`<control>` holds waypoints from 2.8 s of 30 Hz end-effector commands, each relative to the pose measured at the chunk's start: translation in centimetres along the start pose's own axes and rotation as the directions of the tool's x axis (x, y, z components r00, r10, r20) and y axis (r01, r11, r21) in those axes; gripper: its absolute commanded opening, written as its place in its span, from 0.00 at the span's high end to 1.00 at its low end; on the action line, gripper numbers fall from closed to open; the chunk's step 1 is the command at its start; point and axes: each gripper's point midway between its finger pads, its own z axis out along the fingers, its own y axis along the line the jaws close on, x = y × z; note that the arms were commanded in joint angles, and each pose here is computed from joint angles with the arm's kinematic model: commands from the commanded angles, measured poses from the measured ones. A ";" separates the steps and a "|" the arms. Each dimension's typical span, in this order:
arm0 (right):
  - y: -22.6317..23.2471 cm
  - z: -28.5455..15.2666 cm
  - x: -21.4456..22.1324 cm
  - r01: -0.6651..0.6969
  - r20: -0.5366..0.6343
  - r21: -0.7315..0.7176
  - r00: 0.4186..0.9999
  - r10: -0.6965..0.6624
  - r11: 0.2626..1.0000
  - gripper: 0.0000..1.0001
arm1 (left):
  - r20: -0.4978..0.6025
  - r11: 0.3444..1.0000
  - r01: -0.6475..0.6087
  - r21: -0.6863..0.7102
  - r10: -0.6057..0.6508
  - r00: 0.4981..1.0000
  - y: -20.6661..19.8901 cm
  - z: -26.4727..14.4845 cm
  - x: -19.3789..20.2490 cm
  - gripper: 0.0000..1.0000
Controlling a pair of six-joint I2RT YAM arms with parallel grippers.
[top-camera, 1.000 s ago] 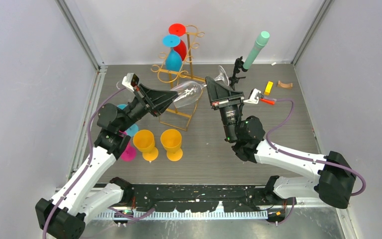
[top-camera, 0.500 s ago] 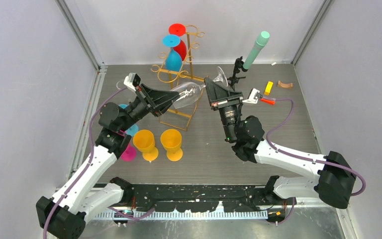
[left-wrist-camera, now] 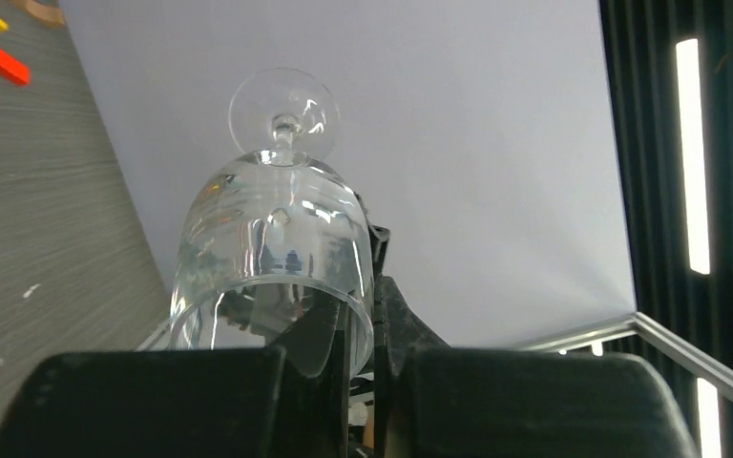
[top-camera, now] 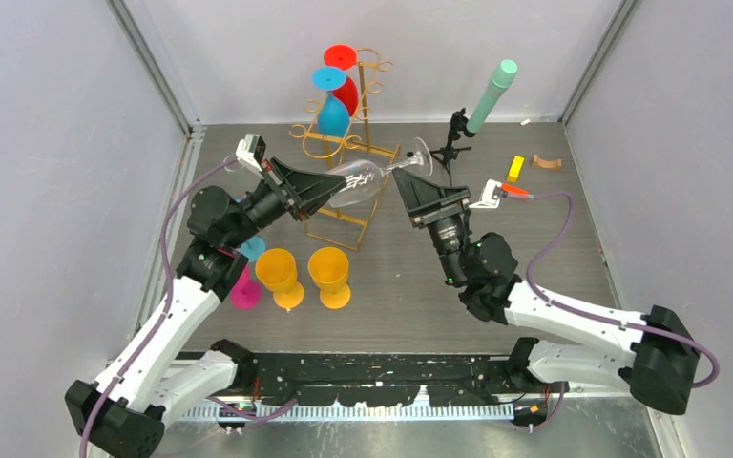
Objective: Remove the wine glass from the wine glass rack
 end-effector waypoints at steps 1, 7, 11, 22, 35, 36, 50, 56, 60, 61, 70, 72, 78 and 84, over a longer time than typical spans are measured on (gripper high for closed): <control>0.5 -2.0 -1.2 0.077 -0.043 0.014 0.996 -0.077 0.997 0.33 | -0.021 0.988 -0.151 -0.009 0.151 0.988 -2.0 0.3 0.1 1.00; -2.3 -6.8 -2.7 0.295 -0.199 0.124 0.943 -0.268 0.947 0.31 | -0.162 0.952 -0.266 -0.154 0.241 0.957 1.3 1.7 2.0 1.00; -4.0 -9.6 -5.8 0.463 -0.258 0.229 0.877 -0.405 0.857 0.36 | -0.280 0.888 -0.369 -0.275 0.294 0.914 4.4 2.7 3.7 1.00; -5.5 -12.2 -11.9 0.682 -0.311 0.389 0.730 -0.609 0.619 0.37 | -0.612 0.577 -0.668 -0.470 0.332 0.718 12.3 3.0 5.9 1.00; -6.8 -13.2 -12.9 0.672 -0.280 0.433 0.734 -0.618 0.601 0.37 | -0.862 0.248 -0.868 -0.430 0.174 0.476 19.3 1.1 9.9 1.00; -6.8 -13.2 -12.9 0.669 -0.278 0.433 0.737 -0.616 0.604 0.37 | -0.870 0.243 -0.874 -0.421 0.164 0.465 19.6 1.1 10.2 1.00; -7.6 -14.0 -13.2 0.656 -0.270 0.452 0.746 -0.609 0.604 0.36 | -0.898 0.190 -0.891 -0.412 0.078 0.432 23.1 0.4 11.7 1.00; -7.7 -14.1 -13.2 0.650 -0.267 0.454 0.752 -0.603 0.610 0.36 | -0.902 0.171 -0.894 -0.413 0.056 0.428 23.5 -0.4 11.7 0.98; -7.8 -14.2 -13.2 0.642 -0.262 0.459 0.758 -0.598 0.613 0.36 | -0.904 0.165 -0.896 -0.413 0.048 0.425 23.7 -0.7 11.7 0.93; -7.9 -14.2 -13.2 0.641 -0.262 0.460 0.759 -0.596 0.614 0.36 | -0.904 0.162 -0.896 -0.414 0.047 0.426 23.7 -0.8 11.7 0.91; -7.9 -14.3 -13.2 0.635 -0.263 0.462 0.765 -0.588 0.619 0.37 | -0.892 0.198 -0.893 -0.405 0.127 0.433 21.3 0.5 11.2 0.70; -7.8 -14.3 -13.2 0.634 -0.262 0.461 0.766 -0.587 0.621 0.37 | -0.891 0.192 -0.895 -0.402 0.144 0.431 20.8 0.7 10.9 0.62; -7.8 -14.4 -13.2 0.625 -0.259 0.464 0.773 -0.579 0.627 0.37 | -0.878 0.142 -0.906 -0.400 0.225 0.423 18.5 1.3 9.0 0.45; -7.7 -14.4 -13.2 0.621 -0.257 0.465 0.777 -0.575 0.632 0.37 | -0.814 0.202 -0.912 -0.356 0.411 0.409 12.8 3.7 7.5 0.03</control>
